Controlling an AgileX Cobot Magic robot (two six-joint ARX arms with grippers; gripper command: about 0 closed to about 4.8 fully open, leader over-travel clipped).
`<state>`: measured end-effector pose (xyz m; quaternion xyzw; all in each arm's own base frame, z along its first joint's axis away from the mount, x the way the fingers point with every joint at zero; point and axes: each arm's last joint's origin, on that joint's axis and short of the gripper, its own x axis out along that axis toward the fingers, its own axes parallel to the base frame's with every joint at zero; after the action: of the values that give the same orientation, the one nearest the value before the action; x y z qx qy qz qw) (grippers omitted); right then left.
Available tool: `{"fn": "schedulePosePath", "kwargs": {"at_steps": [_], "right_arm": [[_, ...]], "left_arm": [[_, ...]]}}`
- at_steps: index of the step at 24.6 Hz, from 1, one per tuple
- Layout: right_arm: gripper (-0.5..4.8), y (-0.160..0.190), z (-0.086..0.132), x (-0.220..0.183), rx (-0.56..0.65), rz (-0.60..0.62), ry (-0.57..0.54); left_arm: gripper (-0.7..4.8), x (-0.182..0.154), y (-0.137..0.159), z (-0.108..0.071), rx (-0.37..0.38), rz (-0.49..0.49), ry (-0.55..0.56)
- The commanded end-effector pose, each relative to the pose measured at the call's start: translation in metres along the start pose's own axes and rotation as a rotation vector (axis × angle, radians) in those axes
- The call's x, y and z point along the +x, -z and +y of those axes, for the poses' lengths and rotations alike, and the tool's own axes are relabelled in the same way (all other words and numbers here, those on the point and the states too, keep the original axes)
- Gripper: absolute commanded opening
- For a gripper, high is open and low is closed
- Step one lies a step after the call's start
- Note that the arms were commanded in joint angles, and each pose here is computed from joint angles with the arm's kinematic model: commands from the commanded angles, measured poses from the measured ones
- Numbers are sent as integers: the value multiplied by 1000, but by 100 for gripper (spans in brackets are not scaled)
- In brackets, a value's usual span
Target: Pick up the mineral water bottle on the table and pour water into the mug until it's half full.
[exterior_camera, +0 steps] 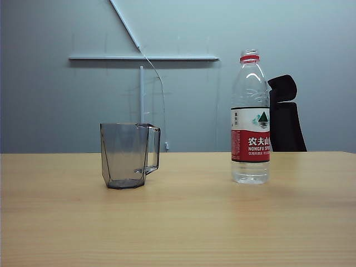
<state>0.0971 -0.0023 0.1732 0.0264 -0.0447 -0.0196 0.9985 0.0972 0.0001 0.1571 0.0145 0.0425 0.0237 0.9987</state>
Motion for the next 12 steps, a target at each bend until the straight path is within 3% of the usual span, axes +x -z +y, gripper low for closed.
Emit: {"fn": "schedulePosePath", "kwargs": {"at_steps": [1, 8, 12], "right_arm": [[-7, 0, 0, 0, -1, -14, -2], [-7, 0, 0, 0, 6, -14, -8], [-7, -1, 3, 0, 93, -9, -95]], "left_arm": [[-2, 0, -2, 0, -4, -14, 1], [-2, 0, -2, 0, -4, -14, 2], [-2, 0, -2, -5, 0, -15, 42]]}}
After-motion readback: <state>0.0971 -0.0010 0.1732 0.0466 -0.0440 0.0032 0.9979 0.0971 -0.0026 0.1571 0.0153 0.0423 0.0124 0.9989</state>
